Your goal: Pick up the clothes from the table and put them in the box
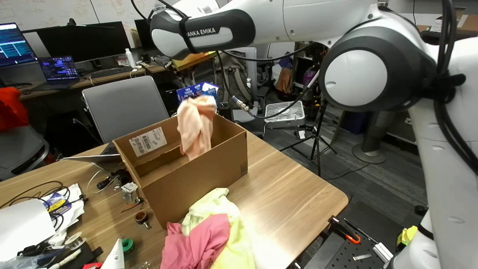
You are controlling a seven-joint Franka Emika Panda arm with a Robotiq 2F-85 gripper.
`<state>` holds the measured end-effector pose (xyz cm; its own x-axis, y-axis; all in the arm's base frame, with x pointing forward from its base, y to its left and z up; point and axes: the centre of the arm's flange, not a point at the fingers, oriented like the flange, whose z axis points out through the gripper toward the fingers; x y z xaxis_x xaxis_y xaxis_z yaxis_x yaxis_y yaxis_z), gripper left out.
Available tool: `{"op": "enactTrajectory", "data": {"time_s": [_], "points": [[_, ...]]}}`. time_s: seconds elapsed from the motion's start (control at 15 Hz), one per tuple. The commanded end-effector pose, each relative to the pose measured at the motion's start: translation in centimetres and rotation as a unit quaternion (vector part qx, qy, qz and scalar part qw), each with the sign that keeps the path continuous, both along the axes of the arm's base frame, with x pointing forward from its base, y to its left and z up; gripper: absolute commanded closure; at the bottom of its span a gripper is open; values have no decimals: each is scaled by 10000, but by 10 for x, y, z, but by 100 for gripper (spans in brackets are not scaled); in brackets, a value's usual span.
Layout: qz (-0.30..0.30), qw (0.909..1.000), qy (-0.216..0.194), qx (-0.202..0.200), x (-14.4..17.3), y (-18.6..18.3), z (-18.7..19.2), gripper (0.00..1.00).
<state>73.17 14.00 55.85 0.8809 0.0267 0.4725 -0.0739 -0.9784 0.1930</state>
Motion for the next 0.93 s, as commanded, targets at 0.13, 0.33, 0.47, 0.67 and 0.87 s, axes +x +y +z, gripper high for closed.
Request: {"op": "enactTrajectory", "data": {"time_s": [0.13, 0.33, 0.47, 0.67, 0.87], "points": [[-141, 9998, 93, -118, 19, -5, 11, 20], [-259, 9989, 323, -210, 11, -16, 4, 0], [-332, 9979, 491, -243, 2, -24, 0, 0], [-428, 9958, 733, -332, -11, -32, -6, 0], [-455, 9934, 992, -348, -27, -38, -7, 0]]}}
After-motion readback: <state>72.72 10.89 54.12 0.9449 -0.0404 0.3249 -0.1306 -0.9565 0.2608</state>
